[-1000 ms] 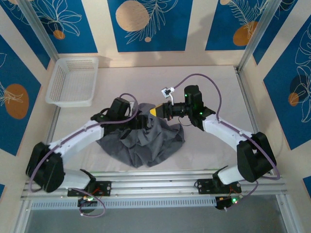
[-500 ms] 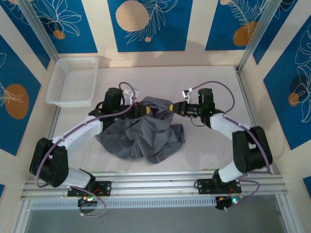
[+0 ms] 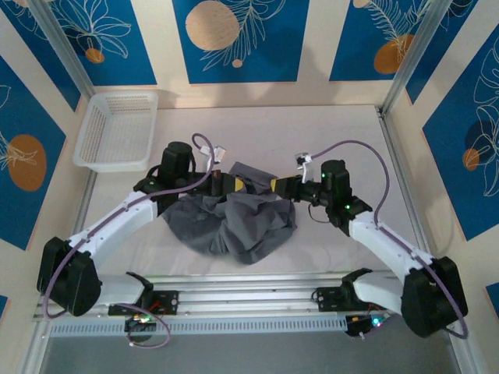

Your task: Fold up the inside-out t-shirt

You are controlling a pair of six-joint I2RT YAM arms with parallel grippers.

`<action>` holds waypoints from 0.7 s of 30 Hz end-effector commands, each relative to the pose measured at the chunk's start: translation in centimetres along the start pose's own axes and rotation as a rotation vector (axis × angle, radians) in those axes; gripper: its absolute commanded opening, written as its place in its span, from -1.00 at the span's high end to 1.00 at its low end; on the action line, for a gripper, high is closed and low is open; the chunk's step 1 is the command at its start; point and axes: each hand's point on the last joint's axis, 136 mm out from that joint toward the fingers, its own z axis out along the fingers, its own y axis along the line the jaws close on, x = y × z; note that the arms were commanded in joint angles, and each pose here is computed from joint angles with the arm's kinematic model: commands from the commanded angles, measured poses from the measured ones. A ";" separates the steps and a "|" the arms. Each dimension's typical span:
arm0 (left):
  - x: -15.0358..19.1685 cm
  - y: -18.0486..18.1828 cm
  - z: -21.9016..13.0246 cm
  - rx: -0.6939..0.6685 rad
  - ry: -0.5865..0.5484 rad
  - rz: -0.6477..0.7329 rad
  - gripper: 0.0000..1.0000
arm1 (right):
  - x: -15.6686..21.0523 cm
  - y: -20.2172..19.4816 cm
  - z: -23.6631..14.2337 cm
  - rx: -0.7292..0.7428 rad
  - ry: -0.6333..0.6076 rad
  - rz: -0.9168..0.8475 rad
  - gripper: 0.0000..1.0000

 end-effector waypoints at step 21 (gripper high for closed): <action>1.0 8.9 -1.9 -0.460 0.030 0.112 1.00 | -1.9 11.0 -0.3 -0.409 0.069 -0.148 1.00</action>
